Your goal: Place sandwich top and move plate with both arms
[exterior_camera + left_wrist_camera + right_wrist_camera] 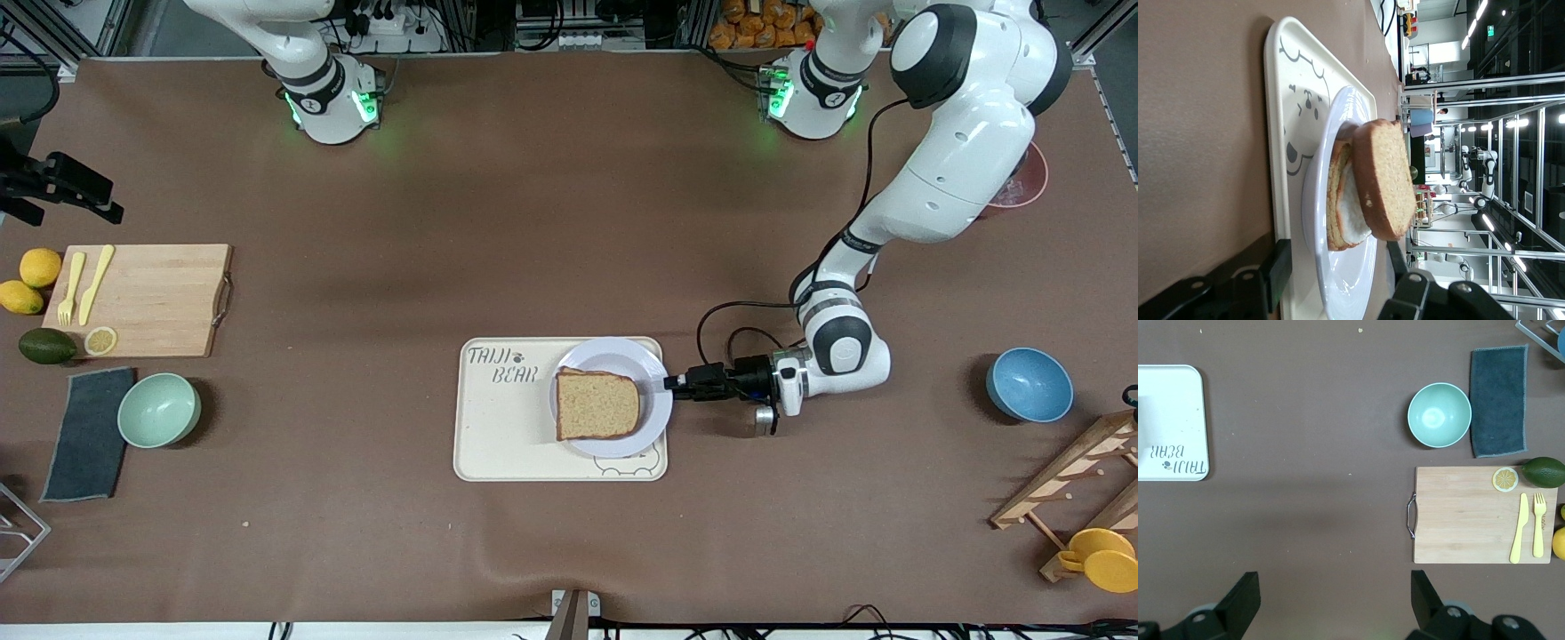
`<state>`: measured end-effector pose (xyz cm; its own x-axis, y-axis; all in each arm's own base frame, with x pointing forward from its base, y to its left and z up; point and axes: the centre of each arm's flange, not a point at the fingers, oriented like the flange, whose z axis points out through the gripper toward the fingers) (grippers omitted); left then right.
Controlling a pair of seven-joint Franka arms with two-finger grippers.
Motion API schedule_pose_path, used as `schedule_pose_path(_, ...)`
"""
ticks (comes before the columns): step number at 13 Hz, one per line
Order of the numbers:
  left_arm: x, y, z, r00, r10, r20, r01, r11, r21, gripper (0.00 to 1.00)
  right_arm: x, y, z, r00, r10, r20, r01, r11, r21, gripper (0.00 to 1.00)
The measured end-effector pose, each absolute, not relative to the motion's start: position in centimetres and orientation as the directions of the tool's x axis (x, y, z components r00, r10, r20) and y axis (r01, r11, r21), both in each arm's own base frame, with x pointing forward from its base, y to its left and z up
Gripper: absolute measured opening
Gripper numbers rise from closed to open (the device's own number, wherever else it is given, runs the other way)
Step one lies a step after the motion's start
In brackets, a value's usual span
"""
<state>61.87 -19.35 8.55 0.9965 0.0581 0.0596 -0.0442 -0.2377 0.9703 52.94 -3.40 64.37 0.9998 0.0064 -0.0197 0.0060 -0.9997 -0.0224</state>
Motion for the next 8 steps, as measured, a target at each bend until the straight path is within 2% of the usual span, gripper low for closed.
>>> schedule_pose_path(5, 62.4, -18.1, 8.8, 0.996, 0.084, -0.039, 0.058, -0.245, 0.968, 0.65, 53.0, -2.9, 64.2, 1.000, 0.016, -0.022, 0.016, -1.000, -0.022, 1.00)
schedule_pose_path(8, 63.3, -15.8, 9.6, 0.995, 0.053, -0.087, 0.099, -0.304, 0.947, 0.66, 53.0, -2.9, 64.2, 1.000, 0.017, -0.021, 0.016, -1.000, -0.022, 1.00)
